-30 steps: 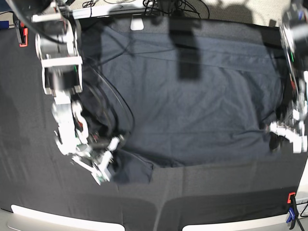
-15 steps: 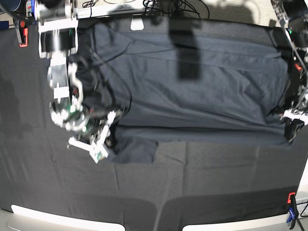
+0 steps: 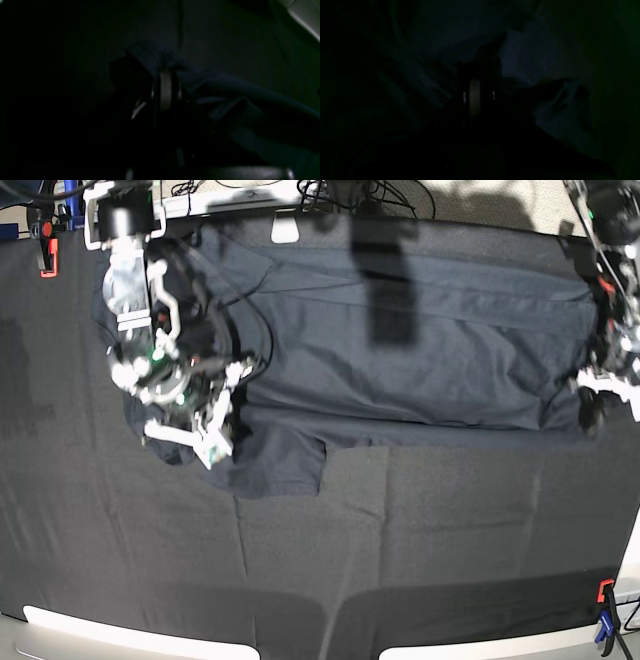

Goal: Layout the t-shirt on the table in an organized manner, then fold the t-shirt properly
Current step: 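Fold the lifted hem over toward the collar with both grippers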

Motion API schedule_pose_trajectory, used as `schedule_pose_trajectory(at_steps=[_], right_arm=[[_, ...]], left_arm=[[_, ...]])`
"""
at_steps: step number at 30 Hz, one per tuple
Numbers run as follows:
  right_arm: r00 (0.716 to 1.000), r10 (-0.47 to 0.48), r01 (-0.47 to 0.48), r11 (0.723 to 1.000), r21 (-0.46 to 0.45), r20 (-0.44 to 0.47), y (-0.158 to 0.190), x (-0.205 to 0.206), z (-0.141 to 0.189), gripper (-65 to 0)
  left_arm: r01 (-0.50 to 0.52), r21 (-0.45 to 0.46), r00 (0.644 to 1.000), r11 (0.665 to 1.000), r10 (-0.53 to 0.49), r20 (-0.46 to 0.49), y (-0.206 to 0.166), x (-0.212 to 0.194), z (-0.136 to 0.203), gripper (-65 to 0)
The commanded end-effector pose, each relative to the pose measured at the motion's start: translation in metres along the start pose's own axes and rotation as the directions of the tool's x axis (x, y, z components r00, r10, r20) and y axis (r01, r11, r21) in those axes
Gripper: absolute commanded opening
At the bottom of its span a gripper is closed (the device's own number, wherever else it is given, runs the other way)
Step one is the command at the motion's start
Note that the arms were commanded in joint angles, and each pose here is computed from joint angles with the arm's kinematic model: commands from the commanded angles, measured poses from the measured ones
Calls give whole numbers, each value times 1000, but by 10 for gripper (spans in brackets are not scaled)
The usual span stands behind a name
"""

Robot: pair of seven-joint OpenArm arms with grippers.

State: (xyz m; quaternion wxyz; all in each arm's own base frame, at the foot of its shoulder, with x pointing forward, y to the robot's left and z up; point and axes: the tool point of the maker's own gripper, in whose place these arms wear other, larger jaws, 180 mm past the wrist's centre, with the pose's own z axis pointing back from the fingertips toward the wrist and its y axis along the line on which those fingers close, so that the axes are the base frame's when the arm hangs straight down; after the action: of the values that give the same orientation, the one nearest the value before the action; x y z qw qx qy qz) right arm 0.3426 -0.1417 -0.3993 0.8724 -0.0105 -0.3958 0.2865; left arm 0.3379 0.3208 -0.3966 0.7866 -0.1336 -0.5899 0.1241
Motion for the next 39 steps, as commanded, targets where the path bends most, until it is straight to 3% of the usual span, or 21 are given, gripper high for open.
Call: schedule_pose_trajectory(at_steps=[1,7,21,26,29,33,39], right_arm=[[1000,6,-5,1000,-28,30,-10,10,3,-650],[1000,-6,6,1000,-12,-3,0,-8,5,-650],[999,-44,44,997,-64,-6,-13,-12,8,-650],[992,-111,120,980,-159,63,-54,-6,24,-650],[977,-176,194,967,-165,117,-69,-1,31,-650],[977,-165,187,967,-172,132,-73,2,33,-650],[974,-158,187,967,-176,164,-77,11,33,-650]], left_arm=[[18,-8,998,1000,-18,65,3,26,-1,-650],[16,2,999,1000,-16,38,7,14,7,-650],[37,8,999,999,-37,3,9,3,12,-650],[52,-4,991,999,-51,120,5,39,0,-650],[115,-26,983,993,-109,150,-7,67,-22,-650],[166,-74,976,983,-153,158,-31,94,-50,-650],[188,-31,955,982,-175,237,-39,140,-71,-650]])
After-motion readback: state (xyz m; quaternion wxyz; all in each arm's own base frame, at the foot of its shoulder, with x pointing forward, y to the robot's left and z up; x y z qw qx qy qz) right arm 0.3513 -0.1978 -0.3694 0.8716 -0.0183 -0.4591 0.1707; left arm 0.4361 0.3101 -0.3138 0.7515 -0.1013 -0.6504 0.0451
